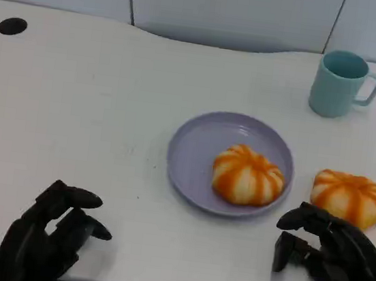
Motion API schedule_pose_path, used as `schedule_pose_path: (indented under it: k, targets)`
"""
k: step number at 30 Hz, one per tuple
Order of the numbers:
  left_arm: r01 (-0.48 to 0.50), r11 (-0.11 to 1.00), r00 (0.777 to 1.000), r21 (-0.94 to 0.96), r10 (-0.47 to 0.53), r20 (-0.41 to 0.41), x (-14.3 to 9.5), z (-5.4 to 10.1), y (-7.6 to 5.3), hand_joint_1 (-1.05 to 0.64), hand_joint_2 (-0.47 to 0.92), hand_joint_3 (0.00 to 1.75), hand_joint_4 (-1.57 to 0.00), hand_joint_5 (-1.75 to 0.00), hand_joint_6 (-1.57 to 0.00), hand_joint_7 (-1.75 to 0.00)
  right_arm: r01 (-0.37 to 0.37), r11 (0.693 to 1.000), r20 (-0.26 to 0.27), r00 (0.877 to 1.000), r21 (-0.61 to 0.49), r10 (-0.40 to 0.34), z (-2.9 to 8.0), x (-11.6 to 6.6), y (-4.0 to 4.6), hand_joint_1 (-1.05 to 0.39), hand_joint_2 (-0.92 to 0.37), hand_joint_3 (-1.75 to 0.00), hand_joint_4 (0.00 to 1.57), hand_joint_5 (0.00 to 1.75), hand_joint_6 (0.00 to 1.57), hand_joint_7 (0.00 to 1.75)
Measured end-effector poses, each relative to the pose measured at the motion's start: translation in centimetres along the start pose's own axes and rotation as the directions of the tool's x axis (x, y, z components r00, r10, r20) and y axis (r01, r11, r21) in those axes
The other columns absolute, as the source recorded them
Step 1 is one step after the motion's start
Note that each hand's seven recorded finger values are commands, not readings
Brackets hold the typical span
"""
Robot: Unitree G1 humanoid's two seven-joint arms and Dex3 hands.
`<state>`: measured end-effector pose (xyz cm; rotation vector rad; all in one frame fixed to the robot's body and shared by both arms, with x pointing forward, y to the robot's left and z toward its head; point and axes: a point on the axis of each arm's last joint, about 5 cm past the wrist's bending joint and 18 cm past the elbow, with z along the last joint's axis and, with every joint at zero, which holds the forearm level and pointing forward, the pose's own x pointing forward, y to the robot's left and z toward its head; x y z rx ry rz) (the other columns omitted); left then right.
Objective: Grasp the bread from the table and place it into the plate.
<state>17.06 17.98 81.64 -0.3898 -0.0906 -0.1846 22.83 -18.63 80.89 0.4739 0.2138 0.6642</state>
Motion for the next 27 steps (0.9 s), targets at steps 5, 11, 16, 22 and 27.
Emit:
schedule_pose_path:
  k: [5,11,16,22,27]
  targets:
    - [-0.014,1.000,1.000,-0.007,0.013,-0.011,-0.08,-0.21,0.17,-0.76,0.92,0.19,-0.35,-1.75,-0.33,-1.44,0.004,1.000,0.008,1.000,-0.012,-0.004,0.03,-0.02,-0.01,-0.52,-0.92,-0.09,0.59,1.57,0.78,0.91]
    - [-0.012,1.000,1.000,-0.010,0.012,-0.005,0.45,-0.15,0.21,-0.75,0.92,0.17,-0.37,-1.75,-0.34,-1.45,0.005,1.000,0.003,1.000,-0.011,-0.005,0.06,0.03,-0.05,-0.52,-0.92,-0.10,0.57,1.59,0.76,0.93]
    - [-0.018,1.000,1.000,-0.016,0.018,-0.003,0.48,-0.17,0.27,-0.75,0.92,0.17,-0.37,-1.75,-0.33,-1.44,0.007,1.000,-0.001,1.000,-0.011,-0.007,0.08,0.12,-0.14,-0.52,-0.92,-0.09,0.59,1.56,0.77,0.92]
    - [-0.034,0.999,0.999,-0.035,0.034,0.003,0.49,-0.18,0.42,-0.76,0.92,0.16,-0.37,-1.75,-0.34,-1.44,-0.001,1.000,-0.003,1.000,-0.010,0.001,0.24,0.13,-0.24,-0.53,-0.92,-0.10,0.60,1.57,0.78,0.92]
    - [-0.035,0.998,0.999,-0.043,0.035,-0.004,0.48,-0.24,0.41,-0.78,0.92,0.13,-0.38,-1.75,-0.34,-1.45,-0.001,1.000,-0.002,1.000,-0.013,0.001,0.26,0.13,-0.25,-0.53,-0.92,-0.08,0.61,1.59,0.80,0.90]
